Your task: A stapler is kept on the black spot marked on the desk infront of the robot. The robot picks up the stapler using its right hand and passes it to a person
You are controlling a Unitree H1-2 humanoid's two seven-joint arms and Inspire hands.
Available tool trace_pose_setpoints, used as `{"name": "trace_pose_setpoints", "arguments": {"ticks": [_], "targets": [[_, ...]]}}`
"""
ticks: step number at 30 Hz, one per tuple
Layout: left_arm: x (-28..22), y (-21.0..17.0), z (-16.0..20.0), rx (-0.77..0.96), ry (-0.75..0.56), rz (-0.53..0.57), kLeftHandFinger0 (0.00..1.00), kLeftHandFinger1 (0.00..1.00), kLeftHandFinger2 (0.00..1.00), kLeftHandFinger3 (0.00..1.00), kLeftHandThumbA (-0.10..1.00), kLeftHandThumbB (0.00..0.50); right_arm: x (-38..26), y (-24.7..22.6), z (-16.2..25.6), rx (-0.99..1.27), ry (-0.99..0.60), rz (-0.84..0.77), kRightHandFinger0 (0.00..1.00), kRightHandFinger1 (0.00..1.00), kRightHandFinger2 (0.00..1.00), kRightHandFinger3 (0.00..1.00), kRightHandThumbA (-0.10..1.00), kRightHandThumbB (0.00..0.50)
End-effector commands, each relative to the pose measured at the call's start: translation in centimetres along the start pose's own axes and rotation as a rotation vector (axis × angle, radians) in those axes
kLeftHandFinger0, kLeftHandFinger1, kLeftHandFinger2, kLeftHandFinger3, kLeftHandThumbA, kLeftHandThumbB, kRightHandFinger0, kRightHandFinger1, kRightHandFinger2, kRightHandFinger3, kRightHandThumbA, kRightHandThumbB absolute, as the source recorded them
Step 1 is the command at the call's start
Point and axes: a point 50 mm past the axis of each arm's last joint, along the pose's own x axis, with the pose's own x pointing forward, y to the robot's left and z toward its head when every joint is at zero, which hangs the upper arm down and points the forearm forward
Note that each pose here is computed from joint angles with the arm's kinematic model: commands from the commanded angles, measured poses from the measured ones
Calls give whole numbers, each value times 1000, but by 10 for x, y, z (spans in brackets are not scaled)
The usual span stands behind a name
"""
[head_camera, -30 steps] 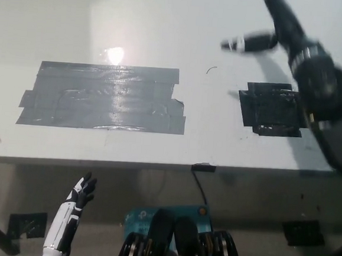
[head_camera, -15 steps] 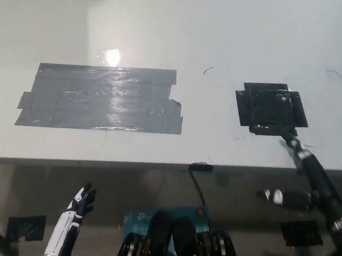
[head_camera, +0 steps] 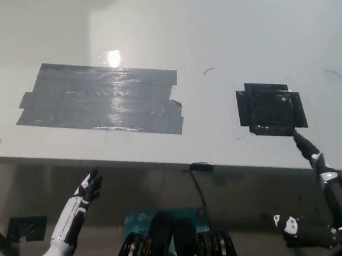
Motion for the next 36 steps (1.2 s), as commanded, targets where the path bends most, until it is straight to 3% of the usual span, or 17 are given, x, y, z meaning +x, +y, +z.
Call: {"name": "trace_pose_setpoints", "arguments": {"ticks": [1,3,4,5,6,7,9,11,15,18,24,32,36], "targets": [[24,-2,27,26,-108,-36,1000,1000,1000,1000,1000,500,-22,-3,29,104,-223,-123,1000,1000,1000,1000,1000,296],[23,-2,27,35,-109,-39,1000,1000,1000,1000,1000,500,-15,5,-15,143,-97,-127,1000,1000,1000,1000,1000,240],[23,-2,26,35,-108,-39,1000,1000,1000,1000,1000,500,-13,7,-29,158,-55,-123,1000,1000,1000,1000,1000,243],[23,-3,26,38,-106,-40,1000,1000,1000,1000,1000,500,-12,9,-40,182,-14,-120,1000,1000,1000,1000,1000,285],[21,-3,26,41,-103,-43,1000,1000,1000,1000,1000,500,-10,14,-59,215,52,-117,1000,1000,1000,1000,1000,296],[20,-4,25,41,-102,-45,1000,1000,1000,1000,1000,500,-11,16,-69,229,83,-116,1000,1000,1000,1000,1000,295],[17,-5,25,39,-102,-46,1000,1000,1000,1000,1000,500,-10,23,-89,218,147,-109,1000,1000,1000,1000,1000,234],[15,-4,25,41,-102,-41,1000,1000,1000,1000,1000,500,-8,27,-100,226,174,-88,1000,1000,1000,1000,1000,255],[12,-3,24,46,-99,-35,1000,1000,1000,1000,1000,500,-11,31,-109,220,207,-63,1000,1000,1000,1000,1000,253],[7,-4,23,45,-91,-40,1000,1000,1000,1000,1000,500,-18,32,-116,196,231,-44,1000,1000,1000,1000,1000,204],[1,-4,20,46,-80,-47,1000,1000,1000,1000,1000,500,-27,36,-118,211,249,-28,1000,1000,1000,1000,1000,233],[-22,-4,9,4,-36,-46,983,1000,1000,1000,1000,492,-36,43,-115,223,259,-6,1000,1000,1000,1000,1000,213],[-33,-6,5,-16,3,-44,989,1000,1000,1000,1000,488,-37,43,-116,227,266,-4,1000,1000,1000,1000,1000,228]]}}
